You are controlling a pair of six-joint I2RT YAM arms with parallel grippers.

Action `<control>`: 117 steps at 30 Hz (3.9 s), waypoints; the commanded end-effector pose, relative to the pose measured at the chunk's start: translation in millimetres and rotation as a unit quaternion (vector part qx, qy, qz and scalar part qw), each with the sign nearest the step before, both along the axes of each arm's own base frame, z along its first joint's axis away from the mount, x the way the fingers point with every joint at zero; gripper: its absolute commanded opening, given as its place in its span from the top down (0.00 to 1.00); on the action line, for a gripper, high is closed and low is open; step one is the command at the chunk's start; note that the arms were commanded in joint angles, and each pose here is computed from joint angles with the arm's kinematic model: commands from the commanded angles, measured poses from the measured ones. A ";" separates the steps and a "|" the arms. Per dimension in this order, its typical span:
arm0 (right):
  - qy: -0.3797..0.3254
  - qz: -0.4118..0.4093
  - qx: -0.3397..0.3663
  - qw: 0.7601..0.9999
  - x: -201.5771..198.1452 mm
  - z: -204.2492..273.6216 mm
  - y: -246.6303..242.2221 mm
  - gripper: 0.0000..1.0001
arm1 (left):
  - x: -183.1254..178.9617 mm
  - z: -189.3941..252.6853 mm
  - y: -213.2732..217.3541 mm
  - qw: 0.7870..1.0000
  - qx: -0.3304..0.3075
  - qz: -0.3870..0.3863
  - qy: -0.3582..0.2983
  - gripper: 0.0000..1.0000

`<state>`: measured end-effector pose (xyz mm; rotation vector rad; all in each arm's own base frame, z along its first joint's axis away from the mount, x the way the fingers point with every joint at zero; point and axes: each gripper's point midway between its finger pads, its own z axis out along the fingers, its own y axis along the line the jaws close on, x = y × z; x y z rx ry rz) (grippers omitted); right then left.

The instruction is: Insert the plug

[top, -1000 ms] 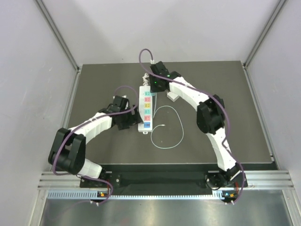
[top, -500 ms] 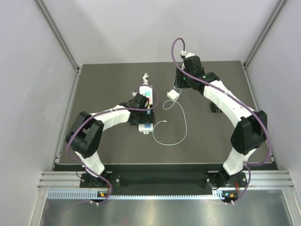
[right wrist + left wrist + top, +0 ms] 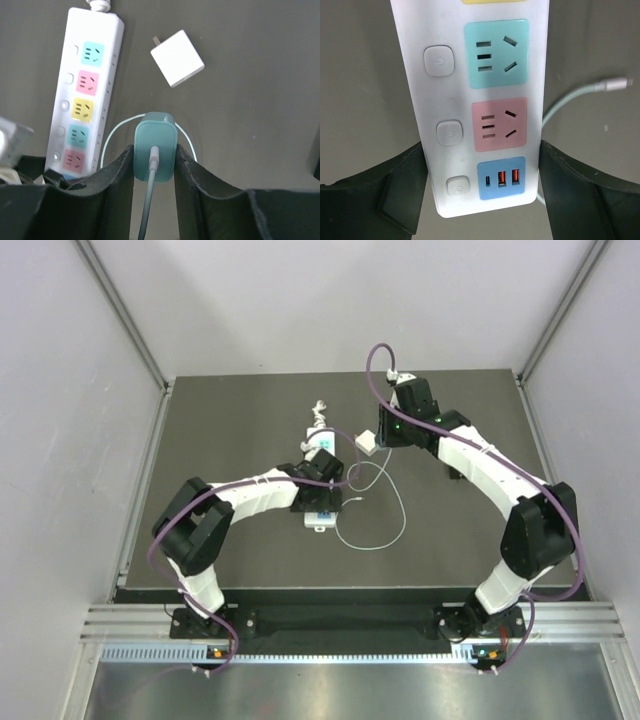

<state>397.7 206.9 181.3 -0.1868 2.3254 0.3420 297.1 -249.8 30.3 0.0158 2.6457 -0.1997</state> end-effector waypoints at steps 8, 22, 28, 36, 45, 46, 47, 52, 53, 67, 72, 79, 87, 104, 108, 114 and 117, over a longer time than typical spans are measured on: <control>-0.014 0.013 0.015 1.000 -24.9 17.9 -10.3 1.00 | -76.8 6.8 -20.2 0.999 -0.008 -0.003 0.042 0.25; 0.022 0.022 0.002 0.999 -16.8 16.2 41.7 1.00 | -49.3 94.6 -21.9 0.996 -0.071 -0.043 0.017 0.05; 0.045 0.005 -0.001 0.999 -3.9 6.5 71.2 1.00 | -34.1 85.5 31.6 0.990 -0.134 0.008 0.037 0.07; 0.074 -0.016 -0.019 0.997 0.9 -13.3 97.1 1.00 | -13.5 80.1 119.7 0.992 -0.083 0.090 0.007 0.05; 0.101 -0.009 -0.018 0.995 4.1 -35.5 125.1 1.00 | -2.4 89.2 144.6 0.990 -0.072 0.111 -0.040 0.07; 0.101 -0.007 -0.016 0.995 3.1 -36.1 128.2 1.00 | -2.6 89.4 144.8 0.991 -0.069 0.103 -0.040 0.07; 0.102 -0.008 -0.017 0.995 3.1 -39.5 129.8 1.00 | -3.8 88.8 144.8 0.993 -0.064 0.093 -0.035 0.07; 0.121 -0.011 -0.022 0.992 -2.0 -57.6 134.9 1.00 | -7.8 97.0 143.3 0.994 -0.065 0.077 -0.032 0.07; 0.122 -0.012 -0.023 0.992 -2.1 -59.3 135.7 1.00 | -9.8 92.4 145.3 0.994 -0.063 0.079 -0.033 0.07; 0.113 -0.031 -0.041 0.992 5.2 -82.9 137.9 1.00 | -9.6 104.6 139.5 0.993 -0.081 0.063 -0.053 0.08; 0.117 -0.040 -0.050 0.991 7.2 -92.4 135.7 1.00 | -10.3 107.0 139.8 0.993 -0.081 0.063 -0.055 0.08; 0.121 -0.045 -0.060 0.990 10.0 -100.0 133.0 1.00 | -9.3 108.6 137.3 0.993 -0.088 0.062 -0.054 0.08; 0.098 -0.057 -0.045 0.993 18.0 -89.2 136.1 1.00 | -10.2 109.8 137.5 0.992 -0.090 0.062 -0.058 0.08; 0.076 -0.043 -0.024 0.996 17.0 -49.5 138.0 1.00 | -12.4 109.3 129.0 0.992 -0.108 0.045 -0.051 0.08; 0.068 -0.039 -0.015 0.997 18.7 -38.1 140.7 1.00 | -13.6 110.7 126.7 0.991 -0.115 0.038 -0.051 0.07; 0.064 -0.032 -0.013 0.997 19.4 -34.8 142.2 1.00 | -14.9 110.8 125.5 0.991 -0.120 0.034 -0.052 0.07; 0.069 -0.027 -0.011 0.997 17.3 -36.9 143.0 1.00 | -14.9 110.1 126.2 0.991 -0.119 0.035 -0.051 0.07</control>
